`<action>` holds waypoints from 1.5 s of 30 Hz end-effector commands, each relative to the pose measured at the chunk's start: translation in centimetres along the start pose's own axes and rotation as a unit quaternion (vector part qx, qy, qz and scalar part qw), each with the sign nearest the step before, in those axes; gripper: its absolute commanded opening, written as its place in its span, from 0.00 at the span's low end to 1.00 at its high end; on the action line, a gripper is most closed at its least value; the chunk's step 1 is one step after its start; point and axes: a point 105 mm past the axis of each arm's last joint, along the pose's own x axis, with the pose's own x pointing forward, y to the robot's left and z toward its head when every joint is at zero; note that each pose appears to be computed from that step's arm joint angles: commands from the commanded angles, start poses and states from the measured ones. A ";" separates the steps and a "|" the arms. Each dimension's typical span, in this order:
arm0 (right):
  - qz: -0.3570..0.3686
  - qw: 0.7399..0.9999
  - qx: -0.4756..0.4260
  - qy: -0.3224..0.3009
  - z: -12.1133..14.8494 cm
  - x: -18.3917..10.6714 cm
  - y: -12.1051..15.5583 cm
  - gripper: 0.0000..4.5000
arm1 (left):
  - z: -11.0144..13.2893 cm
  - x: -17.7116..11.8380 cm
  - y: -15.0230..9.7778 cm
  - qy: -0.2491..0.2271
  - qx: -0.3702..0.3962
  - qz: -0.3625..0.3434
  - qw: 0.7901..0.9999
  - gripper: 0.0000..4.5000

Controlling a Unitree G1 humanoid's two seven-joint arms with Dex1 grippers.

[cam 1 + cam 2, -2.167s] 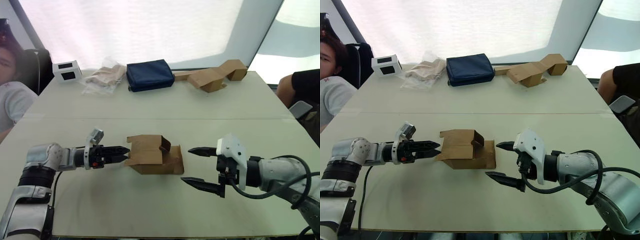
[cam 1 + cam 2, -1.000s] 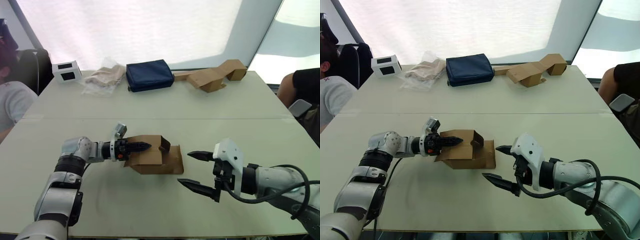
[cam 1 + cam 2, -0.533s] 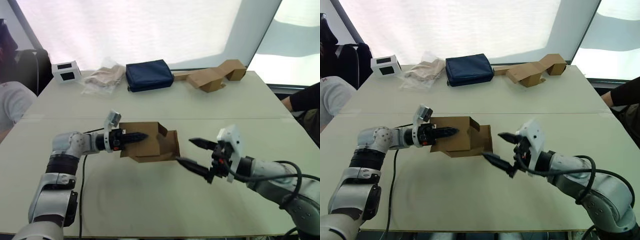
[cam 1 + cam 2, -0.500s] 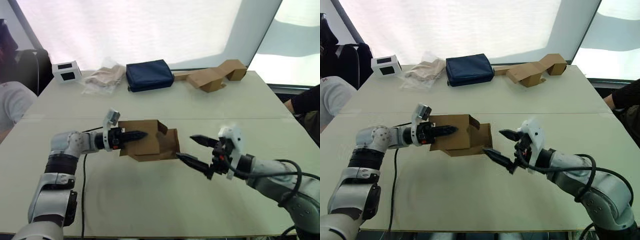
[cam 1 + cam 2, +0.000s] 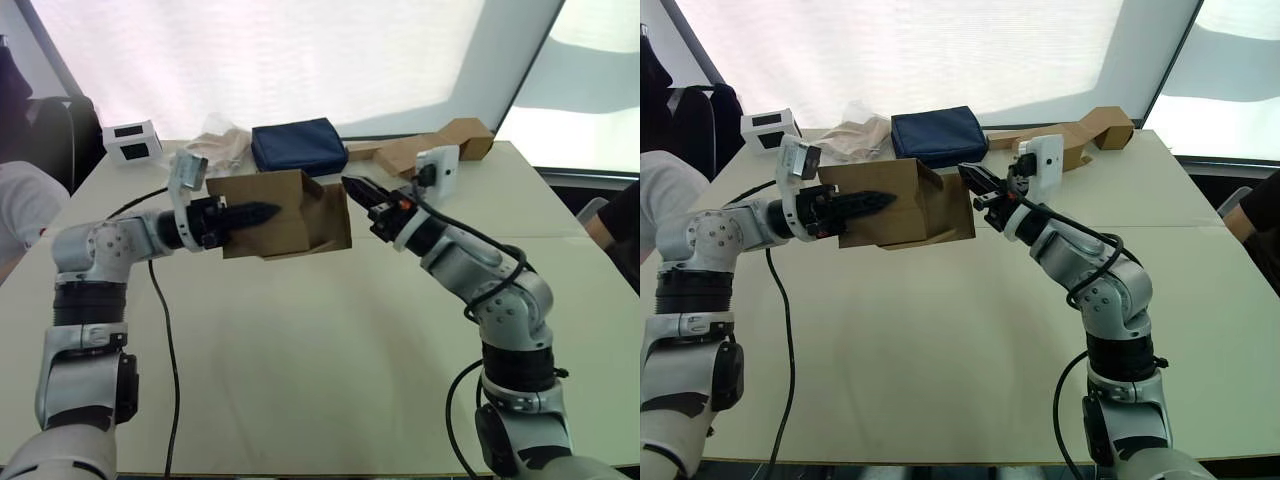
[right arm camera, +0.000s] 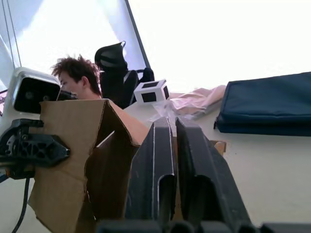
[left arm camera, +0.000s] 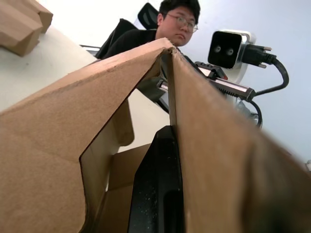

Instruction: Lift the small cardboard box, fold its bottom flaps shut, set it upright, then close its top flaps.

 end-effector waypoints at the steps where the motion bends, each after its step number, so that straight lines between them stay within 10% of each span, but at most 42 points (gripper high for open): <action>1: 0.005 0.999 -0.035 -0.010 0.6 0.3 0.6 0.01 | 1.3 0.1 -0.9 -0.002 0.036 -0.011 0.999 0.00; 33: 0.087 0.989 -0.117 -0.005 -0.6 1.7 5.7 0.01 | 1.2 1.7 -1.1 0.030 0.065 -0.058 0.996 0.00; 45: 0.025 0.986 -0.160 0.032 0.4 -5.3 2.3 0.01 | 1.4 1.8 -1.7 0.039 0.087 -0.061 0.994 0.00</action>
